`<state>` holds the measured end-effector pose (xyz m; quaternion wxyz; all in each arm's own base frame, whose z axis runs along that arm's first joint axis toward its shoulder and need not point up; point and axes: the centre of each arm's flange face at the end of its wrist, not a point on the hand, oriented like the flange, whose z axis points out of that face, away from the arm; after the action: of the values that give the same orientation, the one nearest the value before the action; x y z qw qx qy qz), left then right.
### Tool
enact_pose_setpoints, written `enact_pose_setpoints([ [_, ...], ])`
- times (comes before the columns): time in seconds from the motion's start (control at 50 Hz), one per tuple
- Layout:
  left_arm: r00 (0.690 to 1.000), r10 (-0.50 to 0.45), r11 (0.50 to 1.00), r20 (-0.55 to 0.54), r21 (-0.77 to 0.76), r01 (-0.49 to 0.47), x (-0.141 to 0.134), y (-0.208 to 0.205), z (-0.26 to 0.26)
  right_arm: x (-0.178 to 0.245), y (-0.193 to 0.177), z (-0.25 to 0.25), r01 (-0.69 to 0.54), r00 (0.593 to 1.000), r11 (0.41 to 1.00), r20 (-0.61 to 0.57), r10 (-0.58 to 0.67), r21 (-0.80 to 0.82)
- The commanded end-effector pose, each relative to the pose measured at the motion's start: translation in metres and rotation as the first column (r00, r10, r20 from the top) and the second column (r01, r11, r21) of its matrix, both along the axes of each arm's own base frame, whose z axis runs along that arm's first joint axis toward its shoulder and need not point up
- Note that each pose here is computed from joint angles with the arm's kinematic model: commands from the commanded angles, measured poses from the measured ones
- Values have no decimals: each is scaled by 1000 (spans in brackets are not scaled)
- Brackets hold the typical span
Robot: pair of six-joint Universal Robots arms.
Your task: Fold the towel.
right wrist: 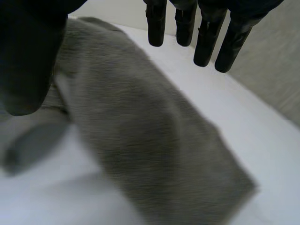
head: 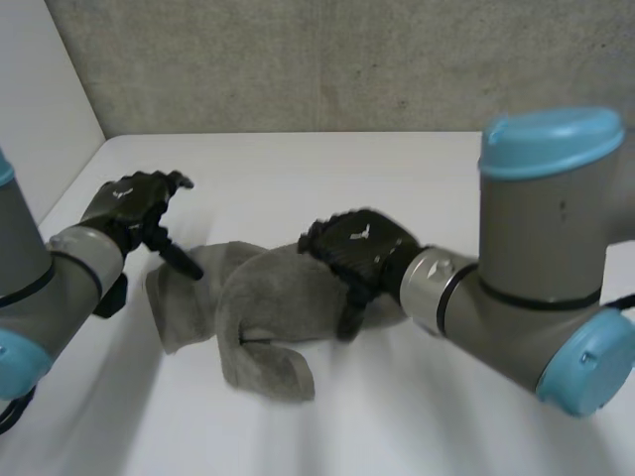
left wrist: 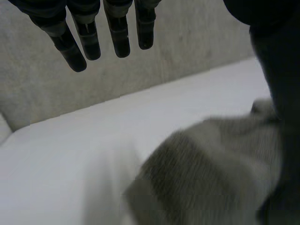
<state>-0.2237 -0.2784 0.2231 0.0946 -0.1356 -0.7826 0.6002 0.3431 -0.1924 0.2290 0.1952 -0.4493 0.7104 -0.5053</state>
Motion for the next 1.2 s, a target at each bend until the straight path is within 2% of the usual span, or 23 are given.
enact_pose_setpoints([
  [0.02, 982, -20, 1000, 187, 17, 17, 17, 17, -16, 5, 16, -22, 0, 999, 995, 40, -4, 101],
  [0.06, 970, -34, 999, 243, 43, 25, 22, 26, -25, 7, 20, -32, -10, 999, 993, 35, 6, 117],
  [0.12, 962, -36, 998, 269, 66, 19, 28, 31, -32, 9, 26, -40, -22, 1000, 991, 19, 20, 135],
  [0.36, 960, -71, 993, 270, 114, 41, 28, 43, -44, 16, 44, -53, -61, 998, 982, -5, 63, 177],
  [0.66, 960, -116, 989, 255, 124, 86, 16, 23, -71, 29, 45, -86, -82, 995, 969, -30, 92, 231],
  [0.88, 960, -122, 988, 253, 126, 92, 9, 8, -89, 29, 33, -70, -50, 999, 977, 29, 44, 208],
  [0.92, 962, -116, 991, 247, 100, 94, 7, 1, -88, 15, 11, -47, 24, 996, 982, 84, -40, 189],
  [0.94, 962, -116, 991, 246, 100, 94, 7, 1, -88, 15, 11, -47, 24, 996, 982, 85, -41, 189],
  [0.98, 965, -108, 994, 239, 60, 97, 4, -4, -84, -10, -21, -17, 115, 981, 984, 143, -134, 137],
  [1.04, 967, -103, 995, 235, 41, 96, 4, -6, -79, -22, -32, -4, 154, 971, 982, 166, -170, 108],
  [1.08, 971, -91, 996, 222, 19, 89, 4, -10, -71, -47, -54, 24, 235, 948, 971, 211, -240, 49],
  [1.16, 977, -76, 997, 197, -17, 81, 5, -12, -57, -78, -77, 44, 323, 925, 946, 219, -310, -26],
  [1.2, 986, -54, 993, 161, -91, 69, 8, -11, -29, -109, -96, 55, 372, 923, 918, 159, -351, -135],
])
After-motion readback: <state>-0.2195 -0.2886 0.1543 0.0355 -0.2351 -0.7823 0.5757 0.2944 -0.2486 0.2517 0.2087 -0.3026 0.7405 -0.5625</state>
